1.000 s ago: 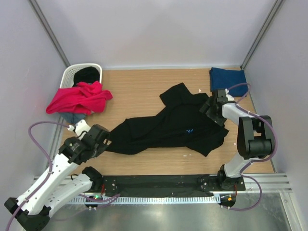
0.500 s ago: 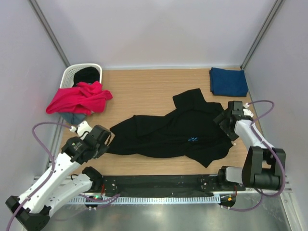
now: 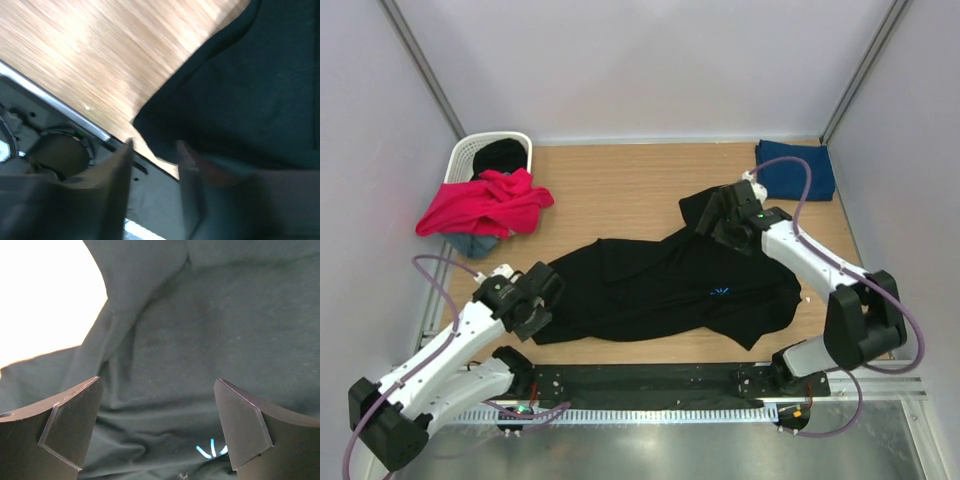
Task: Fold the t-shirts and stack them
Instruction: Flatten the tshirt out
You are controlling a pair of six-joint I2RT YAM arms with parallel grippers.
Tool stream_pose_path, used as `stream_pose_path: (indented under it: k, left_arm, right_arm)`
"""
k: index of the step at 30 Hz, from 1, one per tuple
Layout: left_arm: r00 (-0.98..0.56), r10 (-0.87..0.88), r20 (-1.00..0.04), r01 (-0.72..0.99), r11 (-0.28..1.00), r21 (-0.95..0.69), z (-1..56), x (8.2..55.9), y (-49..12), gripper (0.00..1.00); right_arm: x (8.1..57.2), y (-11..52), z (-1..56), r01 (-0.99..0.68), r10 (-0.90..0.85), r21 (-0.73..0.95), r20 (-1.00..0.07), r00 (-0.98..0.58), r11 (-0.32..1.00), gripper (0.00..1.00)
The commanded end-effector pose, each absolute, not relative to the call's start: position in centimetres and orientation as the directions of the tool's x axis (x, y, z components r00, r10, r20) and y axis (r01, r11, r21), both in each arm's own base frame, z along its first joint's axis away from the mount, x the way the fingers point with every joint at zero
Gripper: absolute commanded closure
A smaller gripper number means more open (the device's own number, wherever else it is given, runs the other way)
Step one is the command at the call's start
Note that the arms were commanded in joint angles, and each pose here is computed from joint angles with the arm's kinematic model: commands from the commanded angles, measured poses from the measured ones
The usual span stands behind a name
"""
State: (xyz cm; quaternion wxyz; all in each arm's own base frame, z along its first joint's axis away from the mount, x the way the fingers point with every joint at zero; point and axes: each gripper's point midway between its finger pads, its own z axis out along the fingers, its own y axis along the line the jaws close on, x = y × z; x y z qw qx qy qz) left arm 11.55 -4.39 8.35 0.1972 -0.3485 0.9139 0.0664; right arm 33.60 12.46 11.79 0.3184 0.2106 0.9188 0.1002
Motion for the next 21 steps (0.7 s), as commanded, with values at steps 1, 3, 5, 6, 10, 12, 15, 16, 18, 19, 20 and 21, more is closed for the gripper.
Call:
stream_pose_path:
  k: [1, 3, 5, 6, 10, 12, 15, 16, 18, 19, 20, 21]
  left_arm:
    - [-0.621, -0.651, -0.437, -0.677, 0.726, -0.119, 10.2, 12.2, -4.5, 0.56]
    - [-0.598, -0.638, -0.485, -0.635, 0.747, -0.198, 13.1, 13.4, -4.6, 0.4]
    - [-0.602, -0.603, -0.523, -0.592, 0.777, -0.214, 14.9, 14.3, -4.7, 0.34]
    - [-0.62, -0.558, -0.551, -0.553, 0.809, -0.198, 16.4, 15.4, -5.0, 0.32]
    - [-0.7, -0.434, -0.567, -0.391, 0.898, -0.204, 17.6, 19.6, -9.2, 0.3]
    - [-0.709, -0.417, -0.569, -0.291, 0.908, -0.303, 17.6, 22.5, -13.2, 0.3]
    - [-0.772, -0.334, -0.541, -0.175, 0.929, -0.325, 15.2, 24.4, -17.9, 0.35]
    - [-0.791, -0.3, -0.534, -0.149, 0.94, -0.307, 14.3, 24.7, -18.8, 0.37]
    - [-0.839, -0.187, -0.511, -0.048, 0.961, -0.272, 12.1, 24.9, -21.3, 0.45]
    - [-0.854, -0.151, -0.498, -0.014, 0.963, -0.268, 11.4, 24.8, -22.2, 0.46]
    - [-0.863, -0.118, -0.491, 0.024, 0.962, -0.274, 11.1, 24.9, -23.2, 0.48]
    - [-0.883, -0.077, -0.463, 0.044, 0.968, -0.246, 9.6, 24.5, -24.0, 0.49]
  right_arm:
    - [34.5, 12.8, 11.4, 0.318, 0.423, 0.279, -0.55, -0.721, 0.906, 0.0]
    - [35.1, 12.3, 11.9, 0.312, 0.402, 0.254, -0.575, -0.712, 0.916, 0.0]
    - [35.4, 11.7, 12.1, 0.32, 0.386, 0.219, -0.595, -0.705, 0.922, 0.0]
    - [35.8, 11.3, 12.6, 0.328, 0.386, 0.21, -0.603, -0.698, 0.921, 0.0]
    - [36.1, 10.1, 12.0, 0.363, 0.409, 0.201, -0.581, -0.704, 0.91, 0.0]
    - [35.8, 9.7, 11.5, 0.374, 0.43, 0.219, -0.558, -0.71, 0.901, 0.0]
    - [34.9, 8.7, 11.3, 0.393, 0.443, 0.216, -0.553, -0.705, 0.894, 0.0]
    - [34.6, 8.2, 11.3, 0.402, 0.45, 0.214, -0.555, -0.7, 0.89, 0.0]
    - [33.8, 7.6, 11.4, 0.411, 0.453, 0.21, -0.56, -0.693, 0.887, 0.0]
    - [33.6, 7.3, 11.4, 0.414, 0.454, 0.207, -0.562, -0.691, 0.886, 0.0]
    - [33.4, 7.0, 11.3, 0.42, 0.458, 0.206, -0.562, -0.689, 0.884, 0.0]
    - [33.0, 6.8, 10.9, 0.423, 0.456, 0.198, -0.558, -0.693, 0.884, 0.0]
